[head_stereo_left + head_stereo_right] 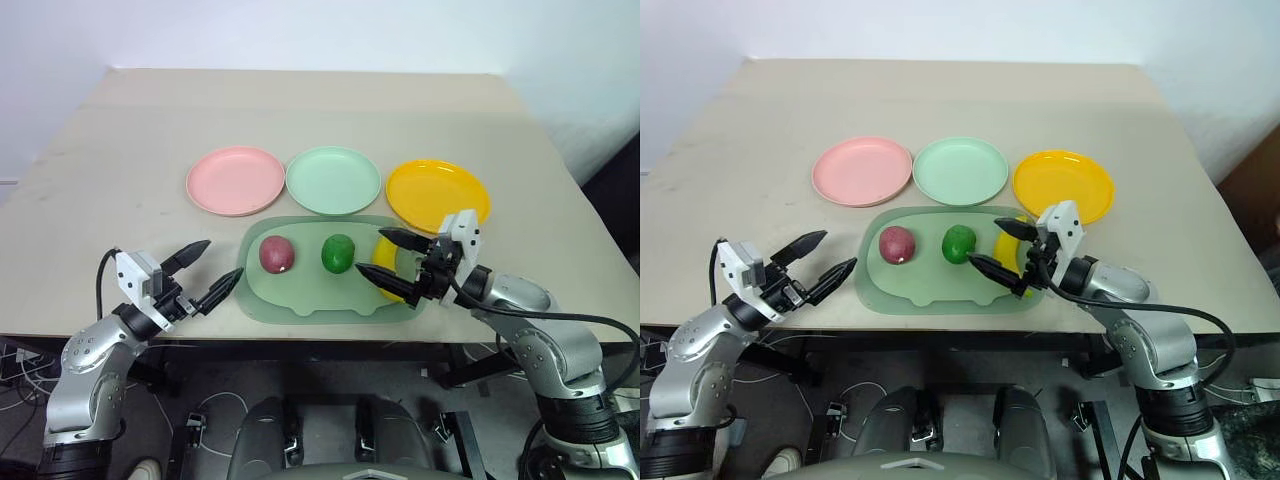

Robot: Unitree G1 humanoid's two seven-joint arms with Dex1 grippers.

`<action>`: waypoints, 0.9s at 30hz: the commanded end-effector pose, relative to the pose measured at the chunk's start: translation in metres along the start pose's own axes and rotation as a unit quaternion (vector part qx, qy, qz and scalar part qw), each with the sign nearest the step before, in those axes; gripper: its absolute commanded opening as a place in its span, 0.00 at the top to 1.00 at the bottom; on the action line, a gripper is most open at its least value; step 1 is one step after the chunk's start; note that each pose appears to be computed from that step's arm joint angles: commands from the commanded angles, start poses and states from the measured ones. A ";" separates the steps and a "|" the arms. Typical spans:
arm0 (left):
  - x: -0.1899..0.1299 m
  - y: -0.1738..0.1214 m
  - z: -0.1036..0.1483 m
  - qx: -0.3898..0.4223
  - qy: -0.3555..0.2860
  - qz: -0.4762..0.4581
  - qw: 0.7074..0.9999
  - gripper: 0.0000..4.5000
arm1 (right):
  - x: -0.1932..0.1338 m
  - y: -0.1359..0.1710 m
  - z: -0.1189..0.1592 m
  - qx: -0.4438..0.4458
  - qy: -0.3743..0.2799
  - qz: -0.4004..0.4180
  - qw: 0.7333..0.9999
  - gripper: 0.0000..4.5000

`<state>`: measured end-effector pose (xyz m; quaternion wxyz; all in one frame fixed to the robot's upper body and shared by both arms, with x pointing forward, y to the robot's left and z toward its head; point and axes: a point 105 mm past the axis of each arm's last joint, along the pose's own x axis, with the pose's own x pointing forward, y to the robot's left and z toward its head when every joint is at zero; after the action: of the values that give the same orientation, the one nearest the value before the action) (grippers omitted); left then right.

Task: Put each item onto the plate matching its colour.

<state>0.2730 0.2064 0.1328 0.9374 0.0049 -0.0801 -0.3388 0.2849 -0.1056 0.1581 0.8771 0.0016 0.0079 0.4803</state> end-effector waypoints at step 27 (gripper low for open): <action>0.040 -0.011 0.009 0.007 -0.024 -0.070 0.997 0.00 | -0.031 -0.029 -0.022 0.048 0.046 -0.166 0.984 0.00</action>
<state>0.2951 0.1767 0.1414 0.9138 0.0014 -0.0952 -0.3947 0.2941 -0.1421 0.1339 0.9392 0.0226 0.0743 0.3345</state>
